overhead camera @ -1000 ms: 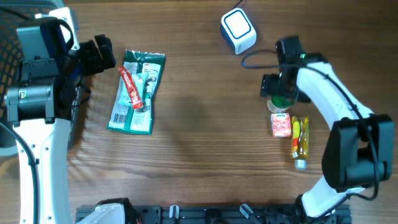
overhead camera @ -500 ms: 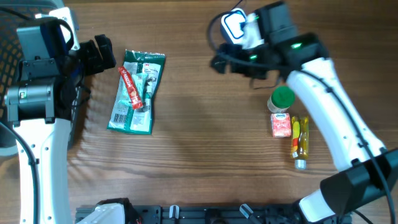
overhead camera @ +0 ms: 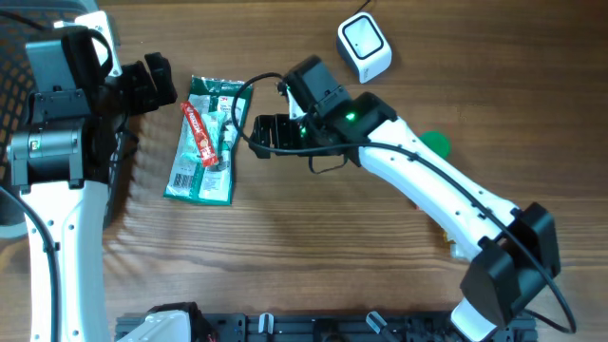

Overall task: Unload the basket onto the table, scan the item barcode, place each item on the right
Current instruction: 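Move the right gripper left over the green gloves pack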

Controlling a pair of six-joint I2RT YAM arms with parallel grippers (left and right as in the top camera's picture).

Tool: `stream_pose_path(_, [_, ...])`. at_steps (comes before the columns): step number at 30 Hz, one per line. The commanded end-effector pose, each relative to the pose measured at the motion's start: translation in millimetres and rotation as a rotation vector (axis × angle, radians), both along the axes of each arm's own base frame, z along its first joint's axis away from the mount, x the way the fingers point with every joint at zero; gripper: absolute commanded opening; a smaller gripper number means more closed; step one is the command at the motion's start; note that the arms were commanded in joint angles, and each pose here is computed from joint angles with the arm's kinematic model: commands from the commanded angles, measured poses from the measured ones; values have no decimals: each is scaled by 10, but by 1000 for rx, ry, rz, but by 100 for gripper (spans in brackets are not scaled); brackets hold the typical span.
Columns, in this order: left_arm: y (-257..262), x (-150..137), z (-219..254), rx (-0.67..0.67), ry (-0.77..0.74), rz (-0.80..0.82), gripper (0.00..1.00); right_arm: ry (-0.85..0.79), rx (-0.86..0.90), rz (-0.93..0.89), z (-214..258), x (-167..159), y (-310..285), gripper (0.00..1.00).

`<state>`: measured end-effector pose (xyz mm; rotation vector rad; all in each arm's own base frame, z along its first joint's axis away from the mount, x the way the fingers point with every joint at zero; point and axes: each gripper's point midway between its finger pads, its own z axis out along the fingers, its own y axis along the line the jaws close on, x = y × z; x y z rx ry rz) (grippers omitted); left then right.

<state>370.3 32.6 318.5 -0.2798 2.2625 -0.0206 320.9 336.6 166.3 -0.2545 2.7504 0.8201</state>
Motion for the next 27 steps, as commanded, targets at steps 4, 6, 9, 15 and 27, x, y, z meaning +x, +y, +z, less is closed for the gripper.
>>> stream_pose_path(4, [20, 5, 40, 11, -10, 2, 100, -14, -43, -28, -105, 63, -49, 100])
stream_pose_path(6, [20, 5, 41, 11, -10, 2, 100, -14, -43, -28, -103, 63, -49, 100])
stream_pose_path(9, [20, 5, 41, 10, -10, 2, 100, -14, -44, -29, -106, 66, -53, 100])
stream_pose_path(15, [20, 5, 40, 11, -10, 2, 100, -12, -45, -28, -108, 62, -55, 100])
stream_pose_path(27, [-96, 65, 100, -31, -45, -52, 100, 0, -57, -27, -128, 34, -79, 100])
